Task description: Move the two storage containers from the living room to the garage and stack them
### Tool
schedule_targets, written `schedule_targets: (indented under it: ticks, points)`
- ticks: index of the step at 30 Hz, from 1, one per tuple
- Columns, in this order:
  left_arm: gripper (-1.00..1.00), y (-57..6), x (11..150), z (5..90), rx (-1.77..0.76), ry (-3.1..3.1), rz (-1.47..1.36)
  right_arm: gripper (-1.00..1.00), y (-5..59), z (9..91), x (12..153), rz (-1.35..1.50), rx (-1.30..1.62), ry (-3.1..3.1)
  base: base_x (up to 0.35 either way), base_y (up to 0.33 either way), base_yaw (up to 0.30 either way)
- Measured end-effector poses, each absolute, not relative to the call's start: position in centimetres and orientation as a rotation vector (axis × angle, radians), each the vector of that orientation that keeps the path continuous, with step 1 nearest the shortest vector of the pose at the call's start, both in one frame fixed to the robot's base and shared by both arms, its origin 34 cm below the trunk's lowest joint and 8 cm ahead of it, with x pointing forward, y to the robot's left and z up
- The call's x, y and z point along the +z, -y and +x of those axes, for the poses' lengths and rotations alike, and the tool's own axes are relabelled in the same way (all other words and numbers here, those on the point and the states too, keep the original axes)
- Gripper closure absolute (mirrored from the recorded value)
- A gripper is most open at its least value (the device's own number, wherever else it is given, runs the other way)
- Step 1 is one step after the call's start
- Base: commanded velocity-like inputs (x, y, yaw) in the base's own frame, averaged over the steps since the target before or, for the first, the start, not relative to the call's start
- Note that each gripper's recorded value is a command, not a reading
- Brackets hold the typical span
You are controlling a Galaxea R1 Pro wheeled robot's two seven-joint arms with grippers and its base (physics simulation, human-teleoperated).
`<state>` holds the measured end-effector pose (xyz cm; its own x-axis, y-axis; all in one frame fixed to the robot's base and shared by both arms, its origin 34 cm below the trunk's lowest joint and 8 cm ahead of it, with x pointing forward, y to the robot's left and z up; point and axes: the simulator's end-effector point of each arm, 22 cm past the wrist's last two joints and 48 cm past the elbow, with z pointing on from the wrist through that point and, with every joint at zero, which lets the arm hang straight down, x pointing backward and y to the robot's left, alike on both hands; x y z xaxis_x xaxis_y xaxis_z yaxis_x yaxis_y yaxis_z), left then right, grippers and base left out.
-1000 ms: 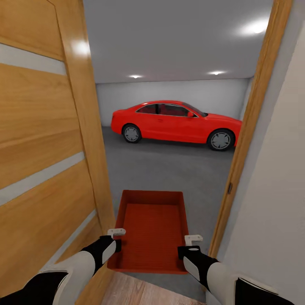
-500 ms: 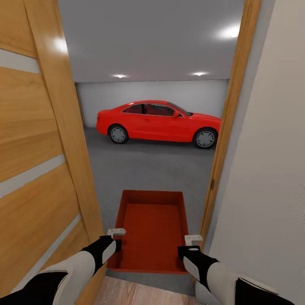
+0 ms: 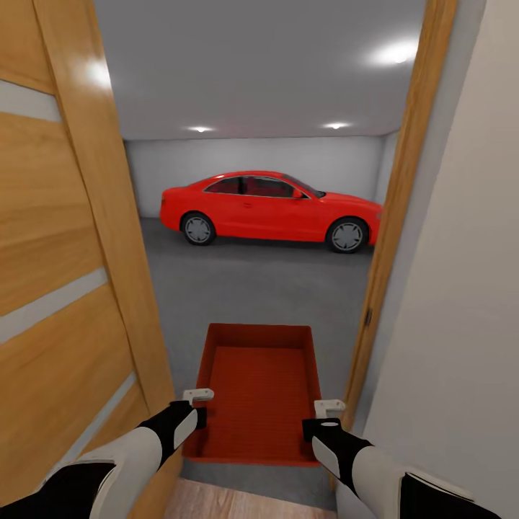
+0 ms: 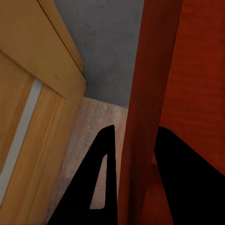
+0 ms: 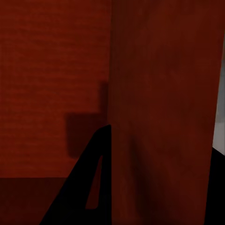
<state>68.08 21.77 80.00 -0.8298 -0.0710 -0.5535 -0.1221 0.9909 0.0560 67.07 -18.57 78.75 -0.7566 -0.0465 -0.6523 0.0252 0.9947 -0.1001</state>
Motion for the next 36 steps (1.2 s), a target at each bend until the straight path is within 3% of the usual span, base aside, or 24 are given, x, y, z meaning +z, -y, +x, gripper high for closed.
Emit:
schedule_targets:
  ticks: [15, 30, 36]
  points:
    - [1.0, -21.73, 80.06, 68.18, 0.117, -2.546, -0.136, 1.0, 18.61, 67.15, 78.81, -0.013, -0.133, -2.42, 0.141, 0.115, -0.004]
    - [1.0, -21.76, 80.01, 68.1, 0.119, -2.551, -0.134, 1.0, 18.58, 67.07, 78.73, -0.014, -0.132, -2.424, 0.115, 0.099, -0.21]
    - [1.0, -21.77, 80.02, 68.12, 0.118, -2.55, -0.135, 1.0, 18.57, 67.09, 78.75, -0.013, -0.132, -2.423, 0.098, 0.07, -0.044]
